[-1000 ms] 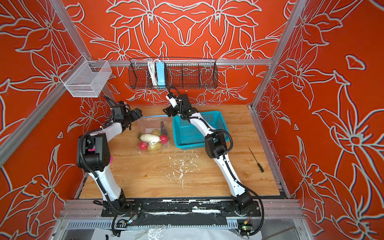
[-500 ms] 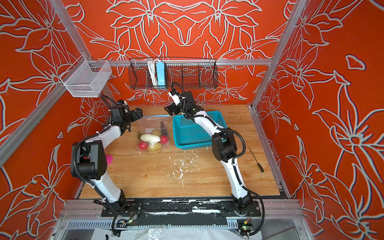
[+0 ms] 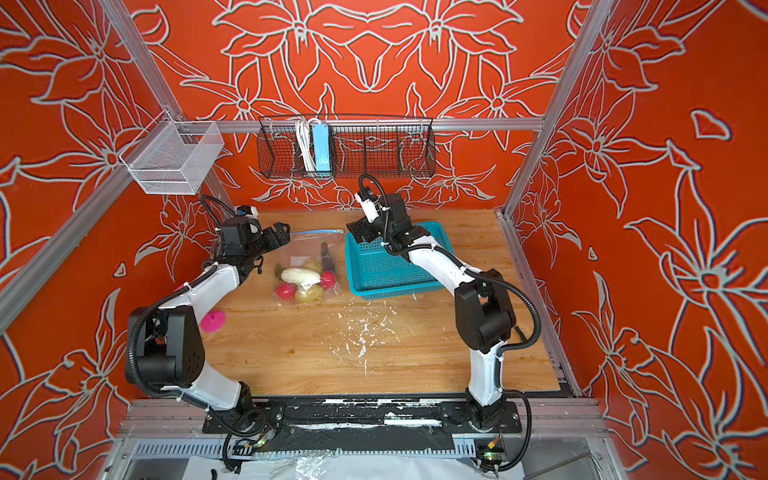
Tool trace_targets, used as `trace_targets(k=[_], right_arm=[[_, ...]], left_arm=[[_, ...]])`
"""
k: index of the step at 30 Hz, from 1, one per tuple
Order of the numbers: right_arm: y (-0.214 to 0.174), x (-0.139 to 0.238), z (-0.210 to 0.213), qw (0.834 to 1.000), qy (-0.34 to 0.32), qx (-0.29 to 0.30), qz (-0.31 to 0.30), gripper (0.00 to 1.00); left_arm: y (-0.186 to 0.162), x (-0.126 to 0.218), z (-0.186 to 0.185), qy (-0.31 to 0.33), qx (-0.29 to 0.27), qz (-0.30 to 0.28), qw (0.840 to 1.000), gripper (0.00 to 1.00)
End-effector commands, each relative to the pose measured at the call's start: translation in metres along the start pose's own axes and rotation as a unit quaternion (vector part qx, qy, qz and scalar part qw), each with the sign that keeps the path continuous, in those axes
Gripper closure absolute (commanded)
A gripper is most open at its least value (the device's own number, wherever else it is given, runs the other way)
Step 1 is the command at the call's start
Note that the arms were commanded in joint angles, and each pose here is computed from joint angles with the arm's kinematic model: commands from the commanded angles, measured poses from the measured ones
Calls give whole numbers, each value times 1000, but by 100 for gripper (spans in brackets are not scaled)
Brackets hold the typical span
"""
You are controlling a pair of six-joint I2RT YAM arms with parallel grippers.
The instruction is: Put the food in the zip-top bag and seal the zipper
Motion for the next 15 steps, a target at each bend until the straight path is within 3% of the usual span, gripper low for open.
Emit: trace_targets(k=[1, 7, 15], right_arm=[[7, 22, -22, 994, -100, -41, -24, 2], [-24, 48, -38, 981, -182, -68, -5, 2], [-45, 97, -49, 966, -253, -50, -24, 2]], left_arm=[[-10, 14, 2, 12, 2, 11, 1000, 3], [-21, 42, 5, 31, -11, -5, 999, 3], [-44, 55, 13, 39, -21, 3, 999, 2]])
Point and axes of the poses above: each gripper's point midway between its finger pads, its own x axis back along the fingers, its own z axis along the line the jaws close on, y = z × x, the point moved 5 cm from there along x, back along the fingers, and after that the axes turned 5 degrees about -x, right-handed, at the moved point
